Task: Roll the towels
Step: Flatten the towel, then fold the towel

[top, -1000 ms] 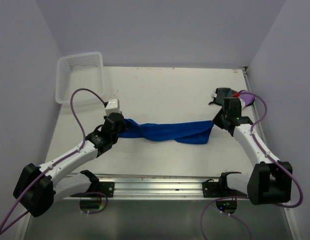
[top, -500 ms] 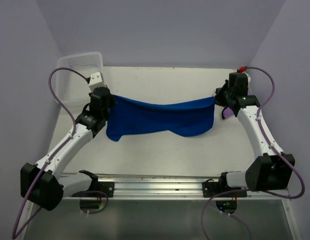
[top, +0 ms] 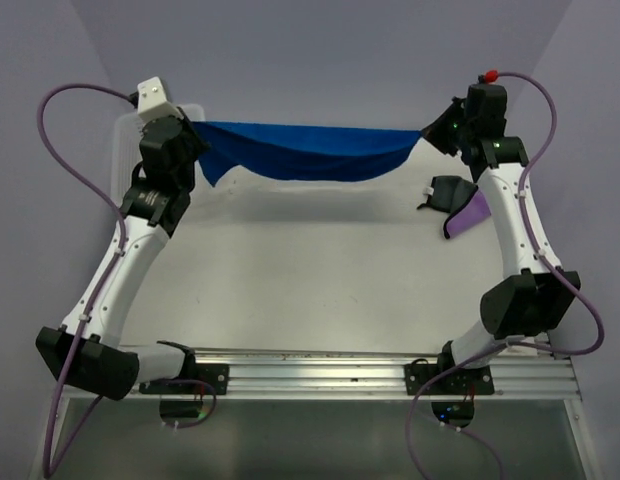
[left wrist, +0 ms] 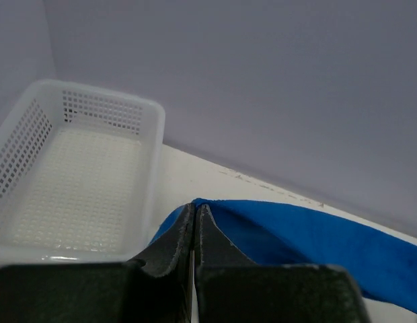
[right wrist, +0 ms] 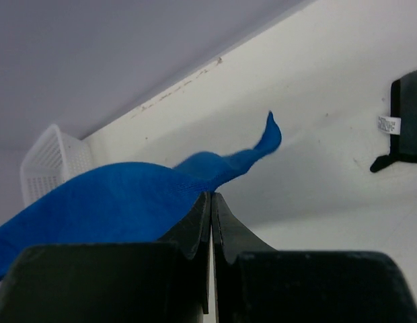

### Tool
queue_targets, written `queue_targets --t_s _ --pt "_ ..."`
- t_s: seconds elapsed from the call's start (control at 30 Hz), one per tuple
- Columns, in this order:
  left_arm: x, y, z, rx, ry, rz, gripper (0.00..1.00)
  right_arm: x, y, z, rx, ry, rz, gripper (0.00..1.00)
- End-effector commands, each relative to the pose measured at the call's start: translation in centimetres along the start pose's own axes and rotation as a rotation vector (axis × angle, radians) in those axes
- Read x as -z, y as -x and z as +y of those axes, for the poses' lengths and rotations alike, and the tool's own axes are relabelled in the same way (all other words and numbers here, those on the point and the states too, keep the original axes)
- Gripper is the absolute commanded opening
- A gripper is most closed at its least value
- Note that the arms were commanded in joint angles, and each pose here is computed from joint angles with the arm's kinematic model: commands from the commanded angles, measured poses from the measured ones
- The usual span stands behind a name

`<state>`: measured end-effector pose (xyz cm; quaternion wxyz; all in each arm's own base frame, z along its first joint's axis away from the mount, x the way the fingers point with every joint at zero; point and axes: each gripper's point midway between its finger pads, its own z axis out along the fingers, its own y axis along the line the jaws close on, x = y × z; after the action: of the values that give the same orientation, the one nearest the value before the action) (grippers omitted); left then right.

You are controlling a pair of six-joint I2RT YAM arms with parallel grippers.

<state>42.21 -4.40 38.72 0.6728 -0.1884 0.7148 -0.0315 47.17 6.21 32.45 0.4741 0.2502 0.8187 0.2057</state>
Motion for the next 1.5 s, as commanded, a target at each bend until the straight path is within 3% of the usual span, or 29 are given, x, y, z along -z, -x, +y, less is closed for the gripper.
queue_targets --t_s 0.0,0.03,0.1,0.13,0.27,0.43,0.63,0.67,0.7,0.8,0.9,1.03,1.1,1.13,1.47 --pt "2.9 -1.8 2.0 0.0 -0.008 0.028 0.0 3.1 -1.6 -0.4 -0.013 0.028 0.028 0.0" --pt "3.4 -2.8 2.6 0.005 -0.007 0.041 0.0 2.5 -4.2 -2.4 -0.018 -0.011 0.084 0.0" --pt "5.2 -8.7 5.3 -0.001 0.023 0.14 0.0 2.9 -7.5 -4.6 -0.032 -0.025 0.131 0.0" --pt "6.0 -7.7 5.3 0.029 0.014 0.114 0.0 3.1 -9.0 -5.7 -0.041 -0.045 0.158 0.0" --pt "9.5 -14.8 8.6 0.054 0.015 0.212 0.0 4.4 -13.6 -9.6 -0.053 -0.087 0.185 0.0" --pt "12.9 -16.8 10.2 0.119 -0.016 0.223 0.0 6.6 -17.4 -13.4 -0.056 -0.168 0.22 0.0" --pt "14.3 -21.4 10.2 0.175 -0.07 0.321 0.0 8.4 -20.6 -16.2 -0.083 -0.235 0.266 0.02" --pt "14.5 -22.5 10.2 0.181 -0.079 0.349 0.0 8.5 -21.2 -16.4 -0.08 -0.24 0.283 0.09" --pt "14.5 -23.1 10.3 0.179 -0.075 0.365 0.0 8.6 -21.8 -17.0 -0.081 -0.256 0.298 0.29" --pt "14.8 -23.3 10.6 0.181 -0.078 0.35 0.0 9.4 -21.9 -18.0 -0.058 -0.302 0.296 0.62" --pt "15.1 -23.0 10.9 0.173 -0.079 0.33 0.0 10.7 -21.4 -17.8 -0.045 -0.306 0.287 0.7" --pt "15.2 -23.6 10.9 0.169 -0.08 0.349 0.0 11.8 -21.0 -17.8 -0.036 -0.299 0.252 0.66" --pt "15.2 -23.9 10.9 0.167 -0.077 0.36 0.0 11.9 -21.7 -17.5 -0.039 -0.268 0.275 0.49" --pt "15.2 -24.0 10.9 0.165 -0.075 0.363 0.0 11.8 -22.1 -17.5 -0.036 -0.259 0.29 0.47" --pt "15.4 -23.6 11.1 0.178 -0.07 0.338 0.0 9.3 -27.4 -20.3 -0.068 -0.289 0.435 0.48"
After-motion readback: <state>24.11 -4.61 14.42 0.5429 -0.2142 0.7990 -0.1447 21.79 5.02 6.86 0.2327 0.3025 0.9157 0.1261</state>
